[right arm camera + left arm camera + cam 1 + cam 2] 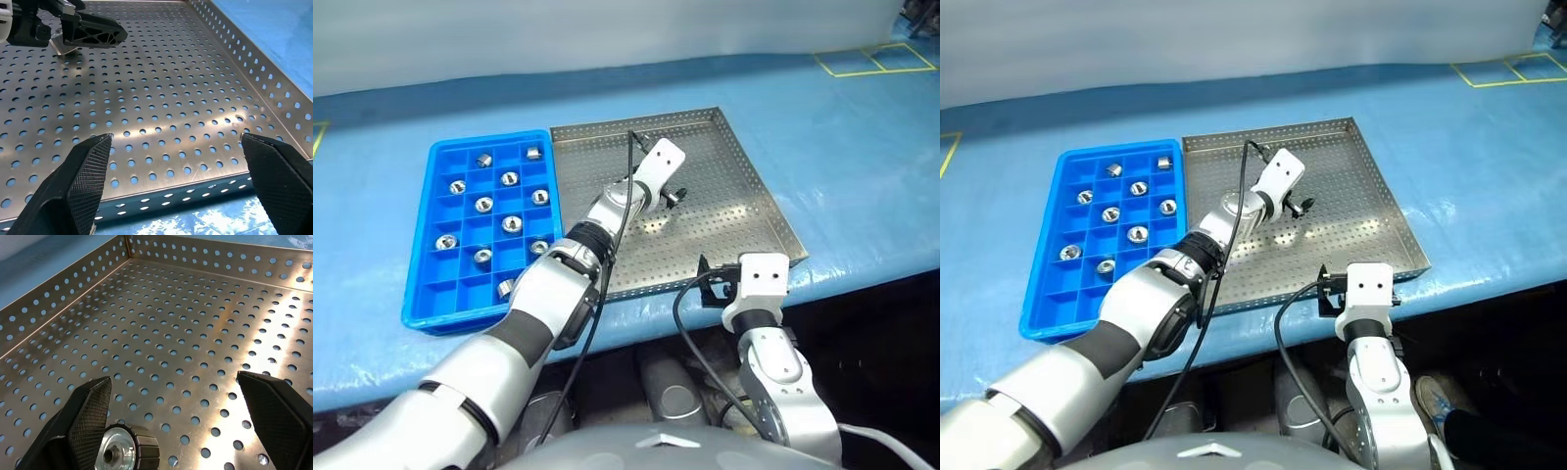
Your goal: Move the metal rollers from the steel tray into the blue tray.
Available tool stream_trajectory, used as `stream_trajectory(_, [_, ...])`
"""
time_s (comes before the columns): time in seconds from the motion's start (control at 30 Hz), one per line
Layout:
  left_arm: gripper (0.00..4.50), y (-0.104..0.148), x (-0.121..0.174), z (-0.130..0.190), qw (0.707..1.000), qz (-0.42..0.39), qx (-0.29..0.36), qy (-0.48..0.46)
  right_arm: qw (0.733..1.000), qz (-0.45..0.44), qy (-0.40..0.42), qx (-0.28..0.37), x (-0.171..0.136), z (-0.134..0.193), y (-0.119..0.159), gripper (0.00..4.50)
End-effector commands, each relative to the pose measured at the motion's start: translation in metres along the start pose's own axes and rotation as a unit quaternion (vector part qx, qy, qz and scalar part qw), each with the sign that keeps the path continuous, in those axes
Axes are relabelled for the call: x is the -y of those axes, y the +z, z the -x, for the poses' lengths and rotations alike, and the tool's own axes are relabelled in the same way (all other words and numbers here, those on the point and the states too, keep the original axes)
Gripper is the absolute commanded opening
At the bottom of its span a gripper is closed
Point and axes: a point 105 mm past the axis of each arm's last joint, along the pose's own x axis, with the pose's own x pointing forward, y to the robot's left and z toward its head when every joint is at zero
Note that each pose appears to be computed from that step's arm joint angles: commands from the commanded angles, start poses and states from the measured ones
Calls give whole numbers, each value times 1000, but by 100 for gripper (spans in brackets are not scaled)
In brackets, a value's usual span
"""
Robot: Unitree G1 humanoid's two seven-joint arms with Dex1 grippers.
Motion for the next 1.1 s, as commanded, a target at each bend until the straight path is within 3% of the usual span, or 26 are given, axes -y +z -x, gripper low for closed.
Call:
stream_trajectory(0.03, [450, 21, 16, -5, 1000, 0, 22, 0, 999, -5, -7, 31, 1, 4, 14, 447])
stream_trajectory(0.53, [450, 3, -11, -1, 996, 28, -2, 82, 1000, -4, -7, 24, 1, 5, 12, 447])
stream_trajectory(1.1, [450, -31, -5, 1, 989, 111, -55, 79, 1000, -3, -5, 24, 0, 3, 12, 447])
